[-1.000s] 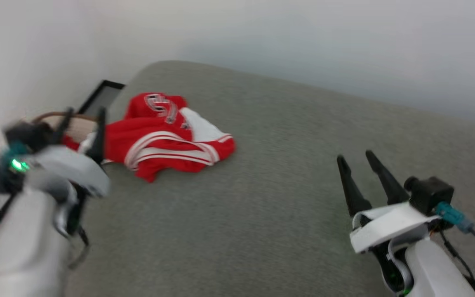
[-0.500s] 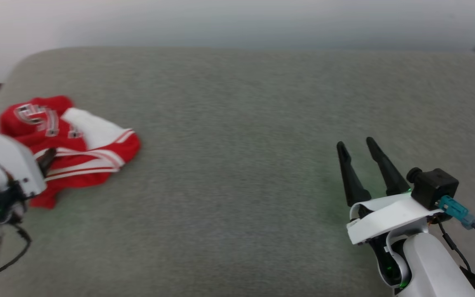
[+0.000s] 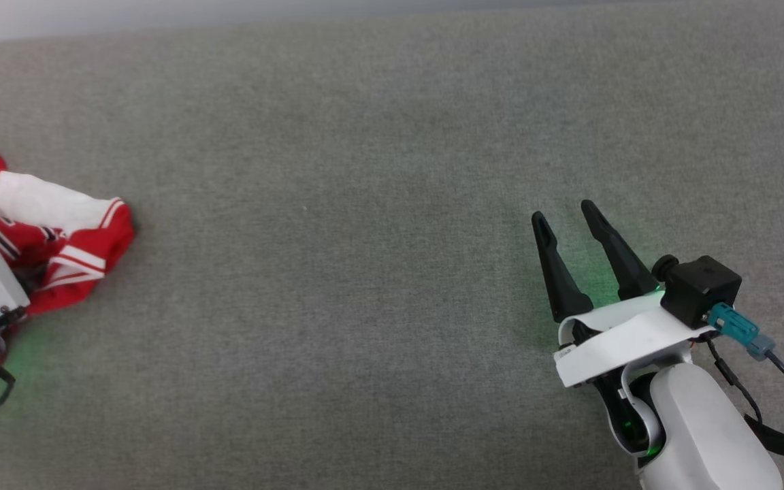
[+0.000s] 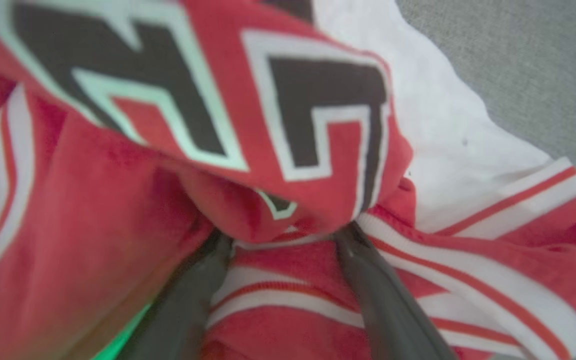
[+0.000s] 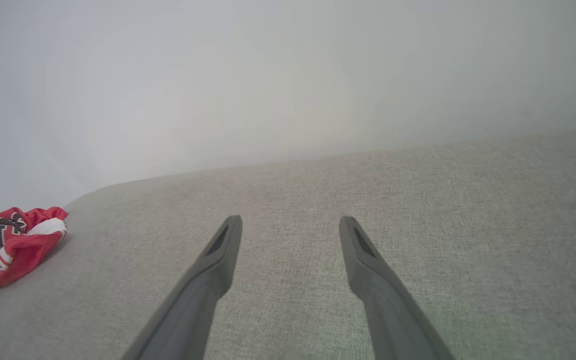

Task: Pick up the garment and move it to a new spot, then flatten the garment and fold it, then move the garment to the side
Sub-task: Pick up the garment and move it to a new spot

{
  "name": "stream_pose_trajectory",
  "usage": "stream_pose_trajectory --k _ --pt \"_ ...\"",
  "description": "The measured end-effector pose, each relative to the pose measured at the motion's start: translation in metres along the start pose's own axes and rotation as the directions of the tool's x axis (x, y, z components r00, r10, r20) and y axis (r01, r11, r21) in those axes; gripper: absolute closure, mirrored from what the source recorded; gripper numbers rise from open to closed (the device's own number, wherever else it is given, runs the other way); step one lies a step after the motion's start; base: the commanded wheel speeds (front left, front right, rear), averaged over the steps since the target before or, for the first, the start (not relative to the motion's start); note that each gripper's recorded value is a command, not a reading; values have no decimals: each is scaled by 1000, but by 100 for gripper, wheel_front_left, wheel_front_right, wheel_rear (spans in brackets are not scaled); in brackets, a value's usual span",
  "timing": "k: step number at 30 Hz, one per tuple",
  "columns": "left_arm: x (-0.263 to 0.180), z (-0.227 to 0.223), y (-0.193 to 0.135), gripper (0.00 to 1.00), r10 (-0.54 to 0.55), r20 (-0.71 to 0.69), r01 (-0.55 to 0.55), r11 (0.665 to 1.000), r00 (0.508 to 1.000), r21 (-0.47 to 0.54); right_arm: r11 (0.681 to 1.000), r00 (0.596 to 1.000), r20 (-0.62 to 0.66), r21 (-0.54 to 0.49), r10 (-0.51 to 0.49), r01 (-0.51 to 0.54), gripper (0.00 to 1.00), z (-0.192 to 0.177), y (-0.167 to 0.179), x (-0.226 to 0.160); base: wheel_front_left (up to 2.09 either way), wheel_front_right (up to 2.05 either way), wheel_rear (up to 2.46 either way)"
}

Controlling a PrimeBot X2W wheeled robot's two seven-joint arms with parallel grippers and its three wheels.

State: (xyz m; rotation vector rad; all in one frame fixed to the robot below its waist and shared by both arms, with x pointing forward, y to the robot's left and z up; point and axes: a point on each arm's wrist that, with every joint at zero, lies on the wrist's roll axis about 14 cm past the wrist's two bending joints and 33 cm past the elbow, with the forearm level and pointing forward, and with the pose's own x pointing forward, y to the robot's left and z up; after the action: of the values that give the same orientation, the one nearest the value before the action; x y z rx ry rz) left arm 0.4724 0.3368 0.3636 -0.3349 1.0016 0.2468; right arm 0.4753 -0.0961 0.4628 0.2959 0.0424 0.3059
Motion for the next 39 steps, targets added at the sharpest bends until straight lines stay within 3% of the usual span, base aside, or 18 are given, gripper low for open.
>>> stream_pose_trajectory --k 1,2,3,4,5,11,16,21,25,29,31,36,39 --pt "4 -2 0 0 0 -10 0 1000 1000 -12 1000 1000 -7 1 -3 3 0 -3 -2 0 0 0 0" --pt "7 -4 -1 16 0 -21 0 1000 1000 -17 1000 1000 -11 1 -6 6 0 -5 -3 1 0 0 0" --pt "10 -5 -2 51 -2 -32 2 1000 999 -17 1000 1000 -15 0 -8 8 0 -6 -5 1 0 0 0" --pt "12 -5 -3 67 -5 -35 4 1000 999 -18 1000 1000 -17 -1 -10 10 0 -7 -6 1 0 0 0" --pt "13 -4 -3 100 -7 -35 6 1000 999 -18 1000 1000 -18 -2 -10 10 0 -8 -6 1 0 0 0" --pt "4 11 -7 100 -25 94 25 1000 995 9 1000 1000 3 -8 3 -3 0 2 0 1 0 0 0" --pt "-22 39 -7 100 -36 265 22 998 964 54 1000 1000 21 5 14 -14 0 11 9 -6 0 0 0" --pt "-68 83 -29 100 -128 455 73 988 881 135 1000 999 48 22 21 -22 0 23 20 -16 0 0 0" --pt "-104 98 -80 100 -293 514 195 952 806 235 999 997 78 30 23 -25 0 36 27 -24 0 0 0" --pt "-137 96 -139 100 -471 498 320 876 728 360 999 993 114 39 11 -15 0 48 27 -32 0 0 0" --pt "-152 91 -172 100 -560 464 385 821 687 421 999 991 136 43 -8 2 0 56 23 -36 0 0 0" --pt "-173 50 -258 100 -748 279 520 633 602 574 995 979 184 66 -84 73 0 71 1 -50 0 0 0" --pt "-179 18 -305 100 -819 148 597 515 554 615 989 965 220 77 -143 129 0 83 -18 -59 0 0 0"
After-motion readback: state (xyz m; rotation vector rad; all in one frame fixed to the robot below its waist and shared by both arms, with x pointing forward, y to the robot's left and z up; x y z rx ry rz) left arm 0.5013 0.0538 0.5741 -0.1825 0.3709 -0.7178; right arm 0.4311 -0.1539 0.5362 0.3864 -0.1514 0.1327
